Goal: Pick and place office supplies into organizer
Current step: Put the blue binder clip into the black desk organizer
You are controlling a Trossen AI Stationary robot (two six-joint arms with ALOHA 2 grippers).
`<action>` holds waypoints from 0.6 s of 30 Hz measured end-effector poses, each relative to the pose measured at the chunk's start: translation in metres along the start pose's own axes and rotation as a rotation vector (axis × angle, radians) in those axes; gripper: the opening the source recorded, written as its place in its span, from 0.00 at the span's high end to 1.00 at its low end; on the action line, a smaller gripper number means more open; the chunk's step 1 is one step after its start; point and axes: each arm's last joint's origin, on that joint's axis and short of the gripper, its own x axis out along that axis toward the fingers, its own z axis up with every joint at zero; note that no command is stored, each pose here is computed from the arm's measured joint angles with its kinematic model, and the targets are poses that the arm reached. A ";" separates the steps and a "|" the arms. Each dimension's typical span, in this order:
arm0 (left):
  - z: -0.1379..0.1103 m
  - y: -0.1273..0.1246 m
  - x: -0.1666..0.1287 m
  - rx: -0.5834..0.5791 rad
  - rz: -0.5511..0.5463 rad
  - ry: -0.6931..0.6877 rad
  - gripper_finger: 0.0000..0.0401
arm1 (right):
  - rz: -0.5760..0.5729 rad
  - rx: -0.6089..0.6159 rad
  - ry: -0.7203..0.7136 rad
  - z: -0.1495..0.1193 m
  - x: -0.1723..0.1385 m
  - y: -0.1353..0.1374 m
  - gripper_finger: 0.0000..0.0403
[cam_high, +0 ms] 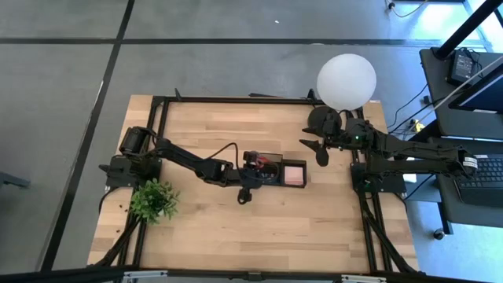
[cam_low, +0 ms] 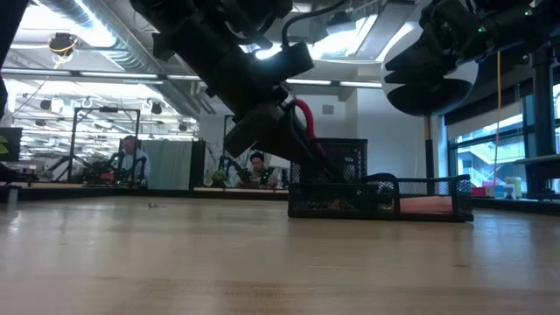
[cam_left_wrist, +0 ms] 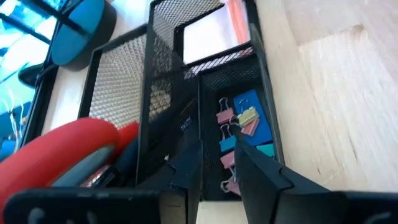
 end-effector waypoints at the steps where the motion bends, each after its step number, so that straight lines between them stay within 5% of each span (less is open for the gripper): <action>1: 0.000 0.000 0.000 -0.012 0.003 0.002 0.78 | 0.000 0.000 0.000 0.000 0.000 0.000 0.46; 18: 0.002 0.019 -0.070 -0.273 -0.040 0.134 0.72 | 0.000 -0.006 -0.001 0.000 0.000 0.000 0.46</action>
